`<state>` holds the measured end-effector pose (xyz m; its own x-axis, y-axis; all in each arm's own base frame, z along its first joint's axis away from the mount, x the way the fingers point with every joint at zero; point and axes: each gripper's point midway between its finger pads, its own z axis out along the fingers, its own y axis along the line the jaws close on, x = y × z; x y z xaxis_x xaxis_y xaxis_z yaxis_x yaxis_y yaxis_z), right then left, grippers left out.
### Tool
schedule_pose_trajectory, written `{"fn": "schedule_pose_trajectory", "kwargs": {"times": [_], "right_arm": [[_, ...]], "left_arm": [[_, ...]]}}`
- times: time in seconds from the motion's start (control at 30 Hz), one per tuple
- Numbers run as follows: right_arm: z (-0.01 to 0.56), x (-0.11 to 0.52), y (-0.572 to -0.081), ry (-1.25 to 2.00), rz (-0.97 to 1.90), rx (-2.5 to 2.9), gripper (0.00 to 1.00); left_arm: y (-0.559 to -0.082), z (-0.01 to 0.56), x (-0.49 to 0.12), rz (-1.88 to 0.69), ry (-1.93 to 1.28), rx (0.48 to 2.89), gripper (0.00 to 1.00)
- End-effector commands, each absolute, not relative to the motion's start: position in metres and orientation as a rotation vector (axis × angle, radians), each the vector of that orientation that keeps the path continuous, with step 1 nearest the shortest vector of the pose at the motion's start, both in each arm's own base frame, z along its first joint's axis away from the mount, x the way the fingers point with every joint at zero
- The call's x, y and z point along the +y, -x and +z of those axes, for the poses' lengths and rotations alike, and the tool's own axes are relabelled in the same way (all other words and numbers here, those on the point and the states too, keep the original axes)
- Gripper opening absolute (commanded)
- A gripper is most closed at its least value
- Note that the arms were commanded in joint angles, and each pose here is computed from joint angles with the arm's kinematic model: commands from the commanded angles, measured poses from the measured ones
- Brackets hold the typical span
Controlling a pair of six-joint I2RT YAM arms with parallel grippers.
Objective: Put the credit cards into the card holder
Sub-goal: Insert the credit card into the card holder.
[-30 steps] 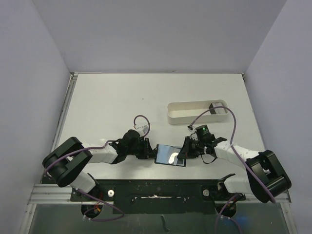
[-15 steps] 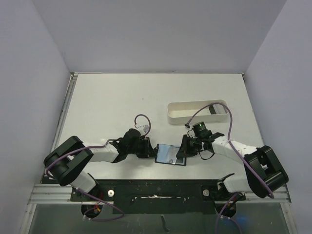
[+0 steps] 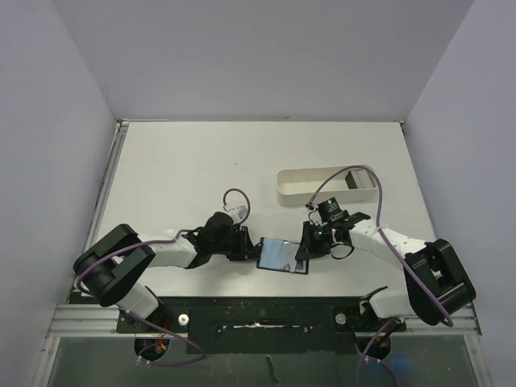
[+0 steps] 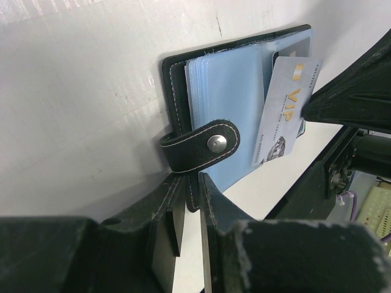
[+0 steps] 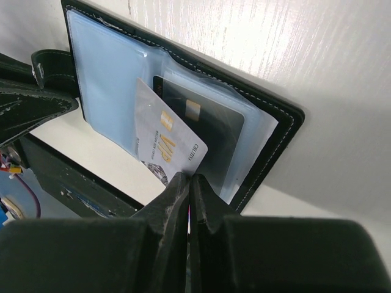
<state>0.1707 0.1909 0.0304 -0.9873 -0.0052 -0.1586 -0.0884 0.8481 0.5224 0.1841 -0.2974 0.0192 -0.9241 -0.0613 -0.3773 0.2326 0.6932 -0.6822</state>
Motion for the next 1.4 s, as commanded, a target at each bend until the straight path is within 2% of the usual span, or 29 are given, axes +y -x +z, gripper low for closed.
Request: {"fn": "schedule_pose_trajectory", "kwargs": {"times": [0.0,0.23,0.37,0.47,0.67,0.87,0.93,1.0,1.17,1.37], "right_arm": [[0.036,0.193,-0.179,0.117,0.799,2.87,0.0],[0.043,0.205,-0.189,0.14,0.838,2.864,0.01],[0.049,0.209,-0.193,0.122,0.876,2.807,0.19],[0.048,0.212,-0.192,0.089,0.92,2.767,0.24],[0.045,0.218,-0.192,-0.014,1.003,2.697,0.19],[0.047,0.22,-0.197,-0.088,1.055,2.597,0.05],[0.051,0.222,-0.198,-0.098,1.083,2.548,0.03],[0.057,0.225,-0.199,-0.12,1.13,2.496,0.03],[0.068,0.221,-0.204,-0.194,1.14,2.386,0.13],[0.069,0.217,-0.207,-0.271,1.137,2.31,0.2]], "left_arm": [[-0.194,0.027,-0.302,-1.088,-0.155,2.491,0.16],[-0.197,0.034,-0.305,-1.102,-0.16,2.468,0.16],[-0.197,0.036,-0.308,-1.119,-0.159,2.46,0.16],[-0.197,0.035,-0.308,-1.12,-0.16,2.462,0.17],[-0.197,0.034,-0.309,-1.128,-0.162,2.462,0.17],[-0.196,0.032,-0.309,-1.127,-0.159,2.468,0.17],[-0.196,0.03,-0.309,-1.124,-0.157,2.474,0.17],[-0.195,0.028,-0.308,-1.12,-0.157,2.481,0.17],[-0.194,0.027,-0.306,-1.123,-0.144,2.478,0.17],[-0.192,0.023,-0.307,-1.126,-0.14,2.49,0.17]]}}
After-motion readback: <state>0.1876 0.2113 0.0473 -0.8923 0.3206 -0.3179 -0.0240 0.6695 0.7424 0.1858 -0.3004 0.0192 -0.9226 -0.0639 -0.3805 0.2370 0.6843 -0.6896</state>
